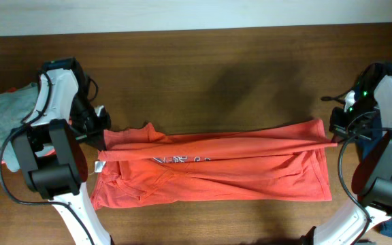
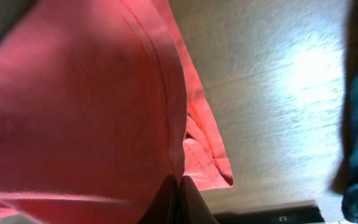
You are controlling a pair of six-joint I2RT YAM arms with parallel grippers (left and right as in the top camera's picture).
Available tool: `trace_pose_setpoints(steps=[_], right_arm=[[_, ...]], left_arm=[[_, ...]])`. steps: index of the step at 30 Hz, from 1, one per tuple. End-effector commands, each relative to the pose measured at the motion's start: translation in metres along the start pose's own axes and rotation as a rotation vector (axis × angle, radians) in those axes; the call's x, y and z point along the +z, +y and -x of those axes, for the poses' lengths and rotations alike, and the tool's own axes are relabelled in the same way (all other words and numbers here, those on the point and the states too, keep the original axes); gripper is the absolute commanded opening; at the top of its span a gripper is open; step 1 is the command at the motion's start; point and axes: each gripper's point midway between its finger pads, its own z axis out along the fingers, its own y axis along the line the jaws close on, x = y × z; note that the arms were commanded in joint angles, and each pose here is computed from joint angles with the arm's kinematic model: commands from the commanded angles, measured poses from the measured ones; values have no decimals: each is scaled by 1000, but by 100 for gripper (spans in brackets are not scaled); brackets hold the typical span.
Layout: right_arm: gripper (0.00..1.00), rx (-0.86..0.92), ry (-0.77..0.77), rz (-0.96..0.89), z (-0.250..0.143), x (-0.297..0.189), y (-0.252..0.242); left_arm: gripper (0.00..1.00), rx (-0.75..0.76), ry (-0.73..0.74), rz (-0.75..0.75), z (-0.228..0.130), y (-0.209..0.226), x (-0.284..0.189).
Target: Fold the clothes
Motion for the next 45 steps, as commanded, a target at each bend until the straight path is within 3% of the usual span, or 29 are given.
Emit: trace_pose_setpoints(steps=[1,20,35,36,39,42,45], right_arm=[[4,-2,33,-22,-15,7,-7],[4,41,193,-83,-54,45,-21],[6,64,228,-114,-63,52,-26],[8,64,228,-113,-63,52,-26],[12,64,228,-113,-64,52,-26],[27,64,228,-112,-64,52,-26],[34,63,228,-113,-63,52,-26]], left_arm=[[1,-8,7,11,-9,4,0],[1,-25,62,25,-19,8,14],[1,-27,81,26,-23,8,14],[1,-27,83,26,-24,8,14],[18,-28,86,26,-25,8,14],[36,-28,92,26,-26,8,14],[36,-28,94,27,-27,8,14]])
